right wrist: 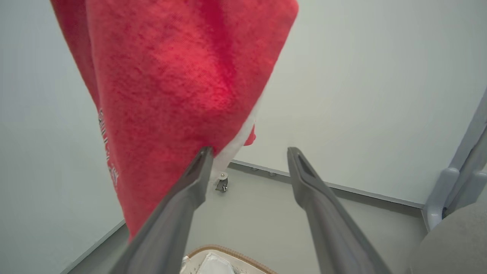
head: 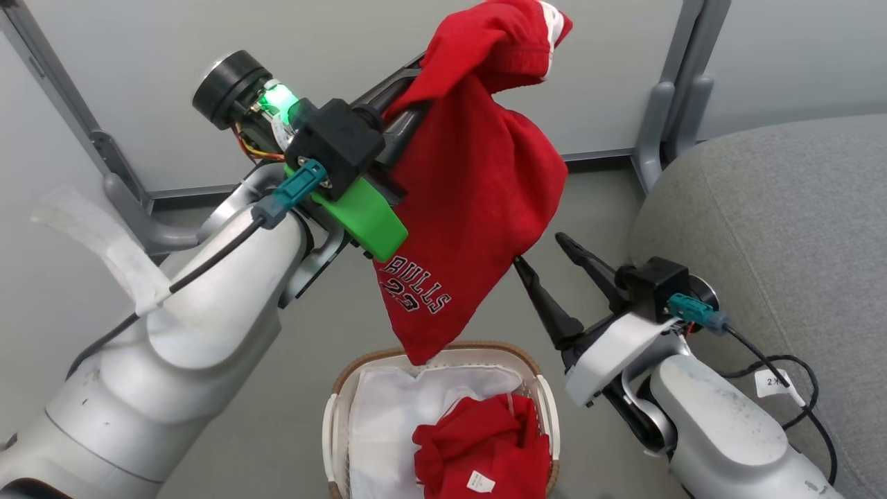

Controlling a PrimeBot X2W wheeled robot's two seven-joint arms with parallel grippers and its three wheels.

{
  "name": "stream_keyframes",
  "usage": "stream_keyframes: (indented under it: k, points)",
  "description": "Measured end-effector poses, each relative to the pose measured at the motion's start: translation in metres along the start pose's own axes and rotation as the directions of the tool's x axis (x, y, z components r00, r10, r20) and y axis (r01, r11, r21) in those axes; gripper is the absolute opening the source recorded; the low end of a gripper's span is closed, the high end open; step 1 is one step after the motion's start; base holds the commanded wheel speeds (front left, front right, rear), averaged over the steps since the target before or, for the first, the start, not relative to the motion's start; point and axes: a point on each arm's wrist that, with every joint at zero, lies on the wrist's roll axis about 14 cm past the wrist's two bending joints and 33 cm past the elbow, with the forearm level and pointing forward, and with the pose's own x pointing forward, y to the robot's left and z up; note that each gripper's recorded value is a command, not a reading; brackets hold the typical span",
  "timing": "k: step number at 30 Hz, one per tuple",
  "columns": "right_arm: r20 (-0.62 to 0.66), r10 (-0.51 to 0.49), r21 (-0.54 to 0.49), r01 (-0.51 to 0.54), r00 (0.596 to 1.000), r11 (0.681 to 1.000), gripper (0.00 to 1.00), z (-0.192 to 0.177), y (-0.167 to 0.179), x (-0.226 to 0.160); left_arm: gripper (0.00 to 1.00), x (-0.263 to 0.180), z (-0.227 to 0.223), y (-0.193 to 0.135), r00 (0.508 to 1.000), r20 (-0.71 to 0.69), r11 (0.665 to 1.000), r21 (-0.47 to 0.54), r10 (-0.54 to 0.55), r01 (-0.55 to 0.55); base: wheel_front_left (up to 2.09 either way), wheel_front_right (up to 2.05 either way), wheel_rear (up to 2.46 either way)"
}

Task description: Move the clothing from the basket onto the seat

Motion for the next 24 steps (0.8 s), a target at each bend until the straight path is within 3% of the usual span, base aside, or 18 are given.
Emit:
stream_keyframes:
  k: [9,19,20,21,22,24]
  points:
    - [-0.053,0.218,-0.023,-0.220,0.974,0.975,1.00,0.003,0.040,0.009,0.00,-0.003,0.007,-0.007,1.000,0.008,1.000,0.009,-0.016,0.016,0.00,0.00,0.00]
    - [0.040,0.320,-0.046,-0.318,0.947,0.947,0.98,0.039,0.070,0.021,0.00,-0.011,-0.002,-0.004,1.000,-0.018,1.000,-0.015,0.009,-0.009,0.00,0.00,0.00]
    - [0.044,0.319,-0.050,-0.317,0.947,0.947,0.50,0.040,0.071,0.022,0.00,-0.012,-0.004,-0.004,1.000,-0.023,1.000,-0.019,0.014,-0.014,0.00,0.00,0.00]
    - [0.052,0.314,-0.053,-0.312,0.948,0.949,0.44,0.042,0.070,0.023,0.00,-0.013,-0.005,-0.003,0.999,-0.027,0.999,-0.026,0.018,-0.019,0.00,0.00,0.00]
    - [0.059,0.311,-0.056,-0.308,0.949,0.950,0.25,0.044,0.070,0.024,0.00,-0.014,-0.006,-0.003,0.999,-0.029,0.999,-0.033,0.023,-0.024,0.00,0.00,0.00]
    - [0.075,0.303,-0.066,-0.298,0.950,0.952,0.00,0.049,0.069,0.027,0.00,-0.017,-0.010,-0.002,0.998,-0.040,0.998,-0.048,0.038,-0.040,0.00,0.00,0.00]
